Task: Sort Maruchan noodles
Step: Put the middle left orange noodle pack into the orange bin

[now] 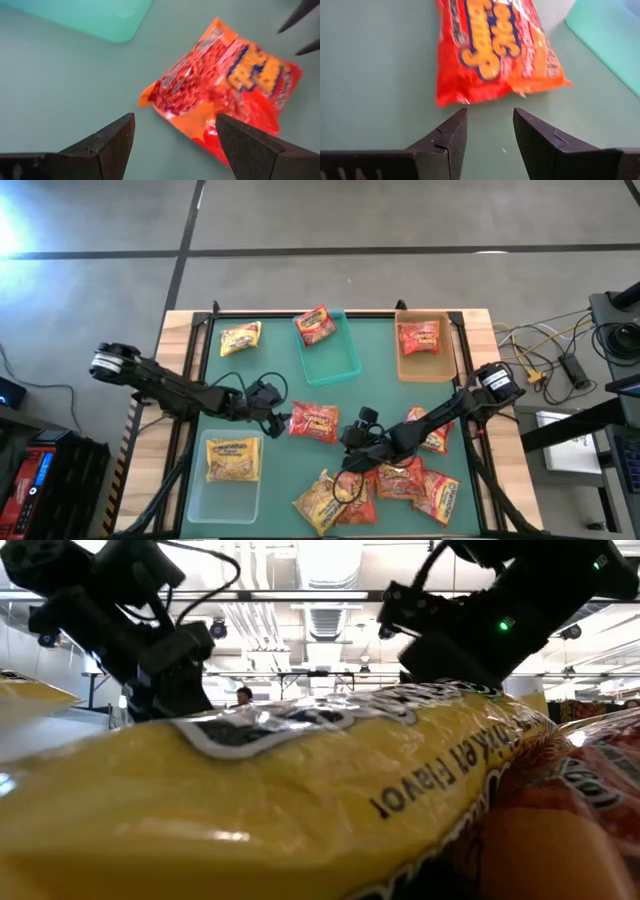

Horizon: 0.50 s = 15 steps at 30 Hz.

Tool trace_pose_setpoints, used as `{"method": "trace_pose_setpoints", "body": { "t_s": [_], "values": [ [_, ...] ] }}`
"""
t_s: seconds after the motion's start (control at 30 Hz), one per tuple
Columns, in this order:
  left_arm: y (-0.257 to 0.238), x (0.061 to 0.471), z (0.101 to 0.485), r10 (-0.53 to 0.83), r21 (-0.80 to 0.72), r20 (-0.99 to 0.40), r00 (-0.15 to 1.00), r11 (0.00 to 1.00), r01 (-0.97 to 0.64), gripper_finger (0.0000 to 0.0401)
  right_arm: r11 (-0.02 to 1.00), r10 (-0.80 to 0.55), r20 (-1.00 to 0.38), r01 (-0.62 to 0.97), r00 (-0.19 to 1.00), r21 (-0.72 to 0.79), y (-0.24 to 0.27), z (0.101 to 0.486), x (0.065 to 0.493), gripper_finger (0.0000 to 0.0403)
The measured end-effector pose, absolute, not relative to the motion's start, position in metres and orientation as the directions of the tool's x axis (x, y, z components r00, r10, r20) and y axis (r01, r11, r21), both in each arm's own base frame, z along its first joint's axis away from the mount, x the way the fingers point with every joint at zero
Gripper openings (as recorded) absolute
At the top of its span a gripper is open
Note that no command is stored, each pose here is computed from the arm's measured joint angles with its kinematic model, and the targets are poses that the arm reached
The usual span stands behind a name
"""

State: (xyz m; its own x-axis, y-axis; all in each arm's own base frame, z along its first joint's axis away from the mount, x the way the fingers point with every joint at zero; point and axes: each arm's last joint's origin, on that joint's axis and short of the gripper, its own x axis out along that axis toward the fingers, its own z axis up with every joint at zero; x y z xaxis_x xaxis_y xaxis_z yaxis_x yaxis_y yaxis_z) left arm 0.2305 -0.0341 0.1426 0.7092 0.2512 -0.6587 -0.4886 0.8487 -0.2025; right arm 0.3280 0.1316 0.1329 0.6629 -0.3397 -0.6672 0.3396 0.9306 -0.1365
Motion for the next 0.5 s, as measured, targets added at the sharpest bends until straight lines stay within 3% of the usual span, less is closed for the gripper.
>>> {"method": "trace_pose_setpoints", "body": {
  "t_s": [0.33,0.5],
  "values": [
    [-0.040,0.262,0.121,0.258,-0.140,-0.705,0.661,0.862,-0.486,0.0262,0.926,-0.307,-0.562,0.379,0.768,0.011,0.131,0.145,0.343,0.0151],
    [-0.044,0.276,0.115,0.247,-0.111,-0.721,0.648,0.881,-0.459,0.0262,0.920,-0.283,-0.572,0.387,0.770,0.064,0.130,0.147,0.345,0.0151]
  ]
}}
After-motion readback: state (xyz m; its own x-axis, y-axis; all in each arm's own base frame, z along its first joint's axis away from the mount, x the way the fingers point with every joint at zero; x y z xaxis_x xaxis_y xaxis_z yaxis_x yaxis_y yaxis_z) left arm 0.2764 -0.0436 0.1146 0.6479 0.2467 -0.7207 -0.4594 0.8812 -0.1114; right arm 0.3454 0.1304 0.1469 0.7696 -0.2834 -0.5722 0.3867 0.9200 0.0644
